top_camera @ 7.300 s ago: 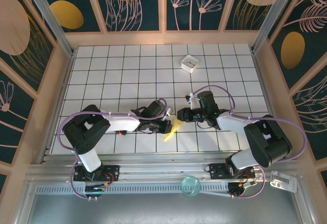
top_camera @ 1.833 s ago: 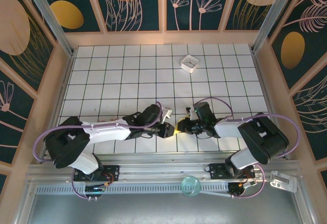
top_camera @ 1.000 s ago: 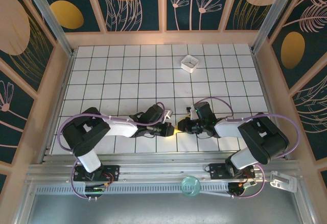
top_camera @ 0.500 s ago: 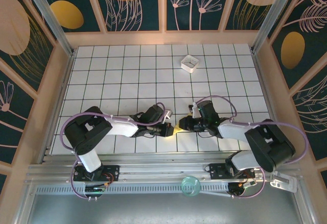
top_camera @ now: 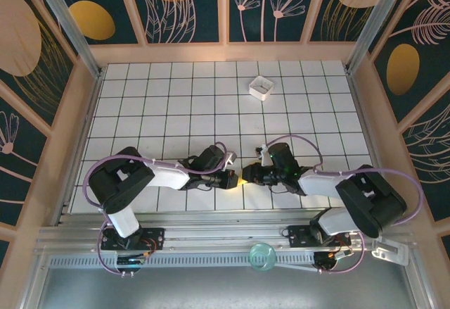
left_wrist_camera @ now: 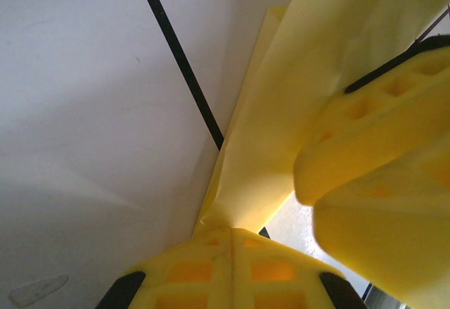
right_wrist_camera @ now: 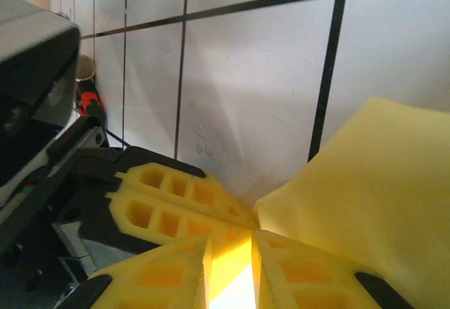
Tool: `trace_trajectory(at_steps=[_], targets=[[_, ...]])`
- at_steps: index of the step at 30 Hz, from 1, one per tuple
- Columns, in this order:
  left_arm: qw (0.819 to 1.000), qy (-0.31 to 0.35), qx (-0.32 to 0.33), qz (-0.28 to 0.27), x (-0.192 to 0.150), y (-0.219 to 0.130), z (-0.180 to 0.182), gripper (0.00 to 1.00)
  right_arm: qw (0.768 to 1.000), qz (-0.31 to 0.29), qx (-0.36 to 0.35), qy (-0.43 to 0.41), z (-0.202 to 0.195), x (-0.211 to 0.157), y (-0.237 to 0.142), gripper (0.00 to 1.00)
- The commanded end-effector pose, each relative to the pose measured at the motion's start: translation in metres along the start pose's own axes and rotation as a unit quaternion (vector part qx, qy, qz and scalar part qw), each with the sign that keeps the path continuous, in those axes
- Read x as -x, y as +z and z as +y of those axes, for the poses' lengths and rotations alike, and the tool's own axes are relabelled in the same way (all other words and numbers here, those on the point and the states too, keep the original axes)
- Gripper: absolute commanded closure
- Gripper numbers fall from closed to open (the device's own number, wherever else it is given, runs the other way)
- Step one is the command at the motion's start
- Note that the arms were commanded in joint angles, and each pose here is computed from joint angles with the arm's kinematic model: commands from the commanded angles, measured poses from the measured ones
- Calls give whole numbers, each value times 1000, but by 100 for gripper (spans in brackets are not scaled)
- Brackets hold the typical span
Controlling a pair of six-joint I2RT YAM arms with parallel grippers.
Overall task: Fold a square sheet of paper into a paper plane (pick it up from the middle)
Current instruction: Perform the fifth fold on the wing at the bottom-center of the table.
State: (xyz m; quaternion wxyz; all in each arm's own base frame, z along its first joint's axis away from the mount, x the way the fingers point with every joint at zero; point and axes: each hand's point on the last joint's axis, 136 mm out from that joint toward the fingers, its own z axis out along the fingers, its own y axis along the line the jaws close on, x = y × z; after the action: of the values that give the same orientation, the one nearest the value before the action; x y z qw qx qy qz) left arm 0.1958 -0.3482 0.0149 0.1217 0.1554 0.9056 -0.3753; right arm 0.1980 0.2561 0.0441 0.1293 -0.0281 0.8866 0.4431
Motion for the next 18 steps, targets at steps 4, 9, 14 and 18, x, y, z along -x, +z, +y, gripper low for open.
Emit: trace_trajectory(at_steps=[4, 9, 14, 18], targets=[[998, -8, 55, 27, -21, 2, 34, 96, 999, 3, 23, 22, 4, -7, 7, 79], [998, -7, 54, 26, -19, 2, 32, 96, 999, 7, -9, 38, -15, -15, 6, 81], [998, 0, 61, 28, -18, 2, 34, 96, 998, 4, -48, 47, -35, -16, -1, 82], [997, 4, 66, 34, -21, 3, 36, 96, 996, -10, -72, 61, -50, -9, -9, 83]])
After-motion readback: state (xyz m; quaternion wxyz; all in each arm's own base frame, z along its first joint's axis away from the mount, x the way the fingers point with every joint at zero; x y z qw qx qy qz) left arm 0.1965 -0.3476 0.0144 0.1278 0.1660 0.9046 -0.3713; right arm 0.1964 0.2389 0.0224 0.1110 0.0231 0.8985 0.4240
